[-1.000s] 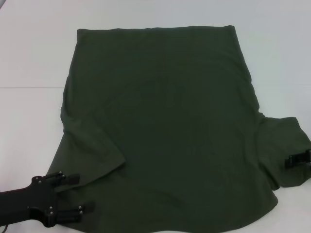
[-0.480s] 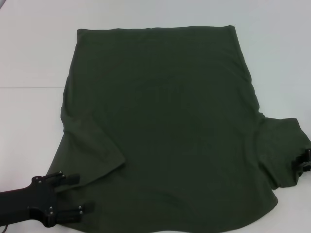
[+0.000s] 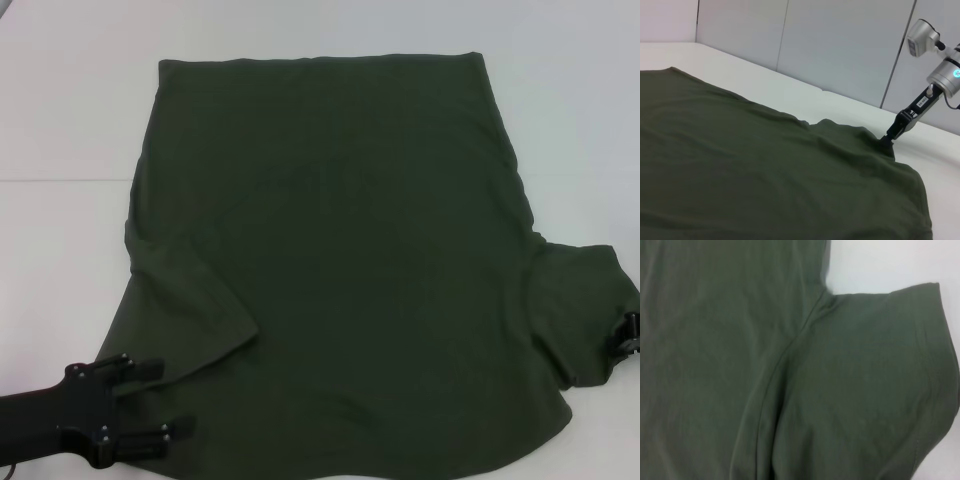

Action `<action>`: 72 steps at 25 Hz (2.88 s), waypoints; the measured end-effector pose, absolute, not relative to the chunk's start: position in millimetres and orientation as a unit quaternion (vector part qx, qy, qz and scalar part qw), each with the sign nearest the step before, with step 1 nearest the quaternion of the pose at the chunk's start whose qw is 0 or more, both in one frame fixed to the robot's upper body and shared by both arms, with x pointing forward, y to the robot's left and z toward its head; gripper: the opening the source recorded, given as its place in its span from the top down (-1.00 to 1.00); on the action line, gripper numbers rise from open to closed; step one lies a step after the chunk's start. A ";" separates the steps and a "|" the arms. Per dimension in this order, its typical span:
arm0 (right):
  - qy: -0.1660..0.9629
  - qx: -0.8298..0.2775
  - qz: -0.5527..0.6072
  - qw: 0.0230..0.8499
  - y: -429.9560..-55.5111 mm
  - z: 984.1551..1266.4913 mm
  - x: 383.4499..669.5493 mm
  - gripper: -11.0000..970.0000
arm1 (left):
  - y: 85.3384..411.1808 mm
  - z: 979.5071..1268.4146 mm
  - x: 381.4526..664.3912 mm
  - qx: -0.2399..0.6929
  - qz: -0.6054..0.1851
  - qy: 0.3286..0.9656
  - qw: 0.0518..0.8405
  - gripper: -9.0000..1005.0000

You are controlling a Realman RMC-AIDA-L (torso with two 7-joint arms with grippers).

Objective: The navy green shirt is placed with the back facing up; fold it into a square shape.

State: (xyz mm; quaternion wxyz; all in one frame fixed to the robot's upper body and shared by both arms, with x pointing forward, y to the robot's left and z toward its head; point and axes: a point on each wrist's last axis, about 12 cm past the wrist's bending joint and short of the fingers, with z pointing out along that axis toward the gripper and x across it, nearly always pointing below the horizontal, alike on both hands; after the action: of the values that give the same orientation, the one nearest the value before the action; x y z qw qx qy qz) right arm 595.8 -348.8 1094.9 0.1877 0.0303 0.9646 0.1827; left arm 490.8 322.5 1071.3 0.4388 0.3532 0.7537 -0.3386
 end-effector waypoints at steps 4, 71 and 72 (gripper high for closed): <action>0.965 0.027 0.183 0.189 -348.8 1095.0 595.7 0.78 | 322.7 1071.2 490.6 0.350 -0.340 0.755 0.437 -0.77; 0.885 -0.133 0.338 0.292 -244.4 1117.8 621.8 0.94 | 325.0 1071.9 490.1 0.328 -0.343 0.757 0.450 -0.77; 0.884 -0.136 0.338 0.292 -243.3 1118.5 622.4 0.94 | 324.9 1071.8 490.1 0.328 -0.343 0.757 0.450 -0.77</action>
State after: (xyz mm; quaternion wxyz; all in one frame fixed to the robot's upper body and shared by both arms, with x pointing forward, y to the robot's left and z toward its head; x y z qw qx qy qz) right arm 622.4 -243.3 1118.5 0.2924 -0.1357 0.8844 0.3376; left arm 490.1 324.9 1071.8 0.4498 0.3277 0.7566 -0.3434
